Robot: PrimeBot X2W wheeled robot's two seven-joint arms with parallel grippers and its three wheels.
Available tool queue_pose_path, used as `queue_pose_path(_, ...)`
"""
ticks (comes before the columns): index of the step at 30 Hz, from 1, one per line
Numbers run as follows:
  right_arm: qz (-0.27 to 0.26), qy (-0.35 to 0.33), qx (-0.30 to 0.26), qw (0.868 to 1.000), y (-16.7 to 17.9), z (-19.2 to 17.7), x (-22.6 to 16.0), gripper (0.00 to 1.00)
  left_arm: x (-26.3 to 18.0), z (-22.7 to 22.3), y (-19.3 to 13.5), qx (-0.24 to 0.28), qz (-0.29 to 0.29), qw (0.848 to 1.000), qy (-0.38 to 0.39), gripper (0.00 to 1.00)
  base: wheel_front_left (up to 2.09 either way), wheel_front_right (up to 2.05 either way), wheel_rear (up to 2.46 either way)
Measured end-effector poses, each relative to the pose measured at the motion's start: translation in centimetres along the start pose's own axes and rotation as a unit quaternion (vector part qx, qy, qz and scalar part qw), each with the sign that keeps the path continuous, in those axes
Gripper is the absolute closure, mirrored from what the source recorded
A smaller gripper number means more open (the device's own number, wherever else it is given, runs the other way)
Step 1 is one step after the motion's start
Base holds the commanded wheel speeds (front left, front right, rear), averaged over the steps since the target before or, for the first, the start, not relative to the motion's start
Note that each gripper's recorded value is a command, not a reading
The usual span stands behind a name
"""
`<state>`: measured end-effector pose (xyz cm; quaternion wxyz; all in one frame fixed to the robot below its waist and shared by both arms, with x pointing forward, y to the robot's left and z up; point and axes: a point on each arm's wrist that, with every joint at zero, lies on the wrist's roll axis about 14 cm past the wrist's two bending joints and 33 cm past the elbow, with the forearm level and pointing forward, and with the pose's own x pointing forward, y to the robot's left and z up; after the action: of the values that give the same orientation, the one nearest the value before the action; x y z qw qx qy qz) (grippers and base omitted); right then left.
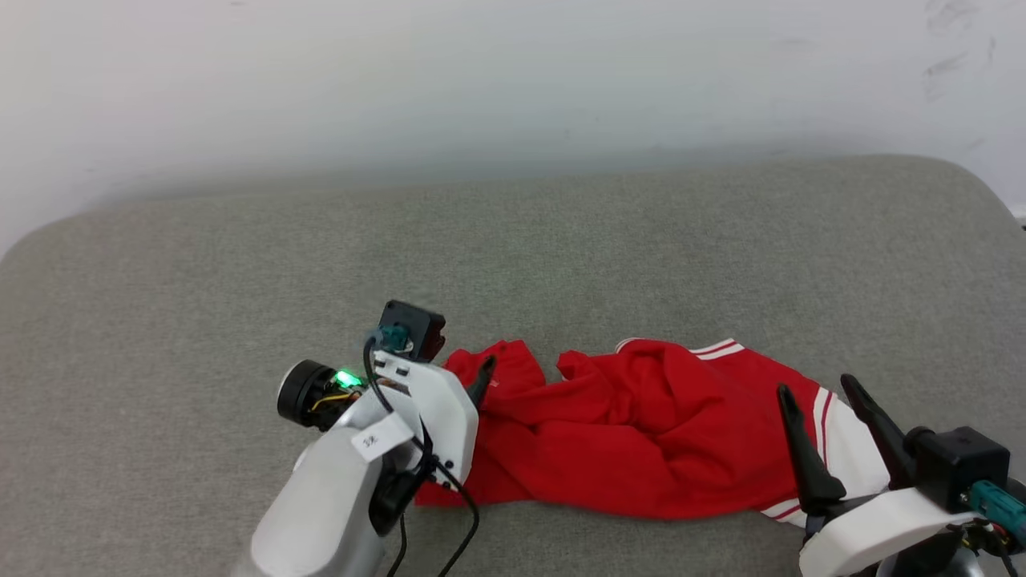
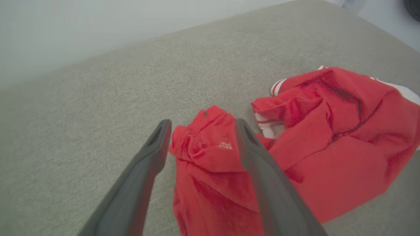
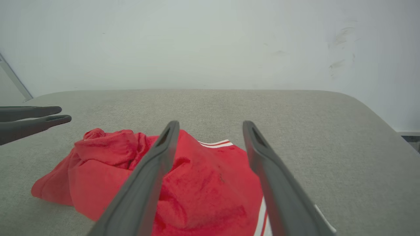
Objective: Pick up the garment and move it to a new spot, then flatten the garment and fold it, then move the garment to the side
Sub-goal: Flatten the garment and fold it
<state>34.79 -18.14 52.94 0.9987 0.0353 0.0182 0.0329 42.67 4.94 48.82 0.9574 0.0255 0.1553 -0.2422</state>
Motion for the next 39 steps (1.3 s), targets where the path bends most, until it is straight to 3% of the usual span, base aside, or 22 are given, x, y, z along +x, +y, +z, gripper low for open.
queue_pose_path(10, -0.032, 0.027, 0.008, 0.999, -2.1, -2.1, 1.1, 0.00, 5.2, -5.8, -0.2, 0.023, -0.047, 0.980, 0.191, 0.00, 0.00, 0.00, 0.00)
queue_pose_path(14, -0.043, 0.038, 0.008, 0.998, -2.8, -3.0, 1.4, 0.00, 5.6, -9.7, 0.6, 0.049, -0.052, 0.957, 0.283, 0.00, 0.00, 0.00, 0.00)
queue_pose_path(19, -0.052, 0.051, 0.011, 0.997, -3.4, -4.0, 1.5, 0.00, 5.9, -11.2, -0.3, 0.084, -0.077, 0.933, 0.343, 0.00, 0.00, 0.00, 0.00)
queue_pose_path(20, -0.051, 0.051, 0.012, 0.997, -3.3, -4.0, 1.6, 0.00, 5.8, -11.2, -0.3, 0.086, -0.079, 0.930, 0.350, 0.55, 0.00, 0.00, 0.00)
queue_pose_path(21, -0.050, 0.051, 0.012, 0.997, -3.3, -4.1, 1.7, 0.00, 5.7, -11.3, -0.4, 0.088, -0.082, 0.928, 0.354, 0.95, 0.00, 0.00, 0.00)
queue_pose_path(22, -0.049, 0.051, 0.012, 0.997, -3.2, -4.0, 1.8, 0.00, 5.7, -11.3, -0.4, 0.088, -0.084, 0.927, 0.355, 1.00, 0.00, 0.00, 0.00)
queue_pose_path(26, -0.045, 0.049, 0.013, 0.998, -3.0, -4.0, 2.0, 0.00, 5.6, -11.3, -0.2, 0.089, -0.089, 0.933, 0.338, 1.00, 0.00, 0.00, 0.00)
queue_pose_path(29, -0.043, 0.047, 0.013, 0.998, -2.9, -3.9, 2.1, 0.00, 5.9, -10.4, 0.6, 0.081, -0.073, 0.949, 0.297, 1.00, 0.00, 0.00, 0.00)
queue_pose_path(35, -0.031, 0.037, 0.015, 0.999, -2.2, -3.2, 2.4, 0.00, 5.9, -6.4, 5.2, 0.054, 0.016, 0.982, 0.181, 1.00, 0.00, 0.00, 0.00)
queue_pose_path(39, -0.021, 0.030, 0.015, 0.999, -1.6, -2.6, 2.3, 0.00, 4.7, -2.9, 8.0, 0.033, 0.073, 0.992, 0.092, 1.00, 0.00, 0.00, 0.00)
